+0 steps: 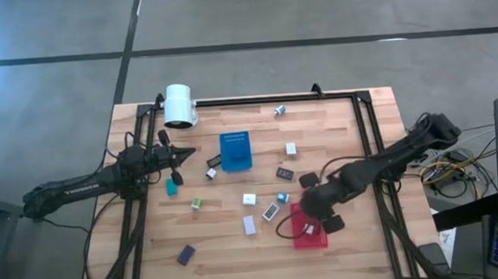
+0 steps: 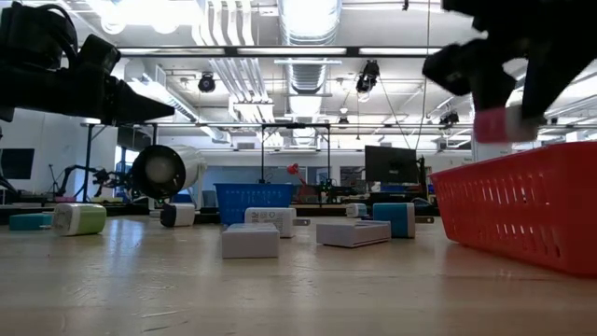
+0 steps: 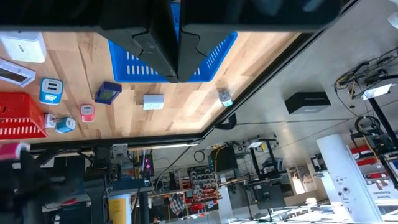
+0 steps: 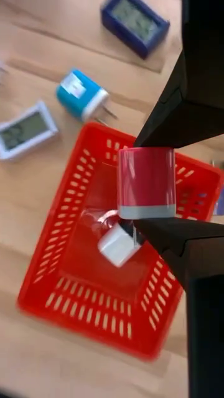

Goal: Pick & Place Office items
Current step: Put the left pink charger adapter into the red bin

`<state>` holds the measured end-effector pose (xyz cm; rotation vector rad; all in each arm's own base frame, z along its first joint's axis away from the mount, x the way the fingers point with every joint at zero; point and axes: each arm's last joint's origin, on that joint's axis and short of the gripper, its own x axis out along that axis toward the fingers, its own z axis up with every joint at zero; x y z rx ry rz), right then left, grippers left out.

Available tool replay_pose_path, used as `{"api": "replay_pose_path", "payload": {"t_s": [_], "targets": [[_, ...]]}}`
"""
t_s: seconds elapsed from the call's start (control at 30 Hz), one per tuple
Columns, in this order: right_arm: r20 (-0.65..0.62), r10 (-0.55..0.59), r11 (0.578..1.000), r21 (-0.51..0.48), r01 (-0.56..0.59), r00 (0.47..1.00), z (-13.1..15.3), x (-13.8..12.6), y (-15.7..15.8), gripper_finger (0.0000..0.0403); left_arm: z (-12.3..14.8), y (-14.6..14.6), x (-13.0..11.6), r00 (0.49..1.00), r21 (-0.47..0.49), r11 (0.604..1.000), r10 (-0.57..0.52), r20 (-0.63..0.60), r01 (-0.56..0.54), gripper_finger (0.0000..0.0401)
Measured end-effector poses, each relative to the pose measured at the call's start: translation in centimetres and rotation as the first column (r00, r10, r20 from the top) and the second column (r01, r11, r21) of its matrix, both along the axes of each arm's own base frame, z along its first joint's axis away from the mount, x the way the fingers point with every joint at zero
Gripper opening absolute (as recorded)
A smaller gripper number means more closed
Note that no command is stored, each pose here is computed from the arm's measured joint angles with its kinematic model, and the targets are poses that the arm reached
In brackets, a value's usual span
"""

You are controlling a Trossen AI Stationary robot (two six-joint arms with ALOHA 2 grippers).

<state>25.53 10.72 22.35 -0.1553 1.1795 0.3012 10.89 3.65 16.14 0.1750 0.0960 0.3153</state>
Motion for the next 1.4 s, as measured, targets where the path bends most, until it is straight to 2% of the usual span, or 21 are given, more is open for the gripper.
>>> {"api": "replay_pose_path", "payload": {"t_s": [0.4,0.83,1.17,1.4], "targets": [[-0.176,0.069,0.997,0.029,-0.065,0.982,-3.7,3.7,1.9,0.0147,0.0,0.0,0.0,1.0,0.014,1.0,0.0,-0.004,0.0,0.0013],[-0.261,0.077,0.997,0.028,-0.072,0.962,-5.7,4.3,2.1,0.0148,0.0,0.0,0.0,1.0,0.011,1.0,0.0,-0.003,0.0,0.0013],[-0.262,0.062,0.998,0.03,-0.057,0.963,-5.7,4.3,2.1,0.0197,0.0,0.0,0.0,1.0,0.011,1.0,0.001,-0.003,-0.001,0.001],[-0.271,0.052,0.999,0.023,-0.047,0.961,-5.6,4.2,2.1,0.0214,0.0,0.0,0.0,1.0,0.011,1.0,0.001,-0.003,-0.001,0.0012]]}}
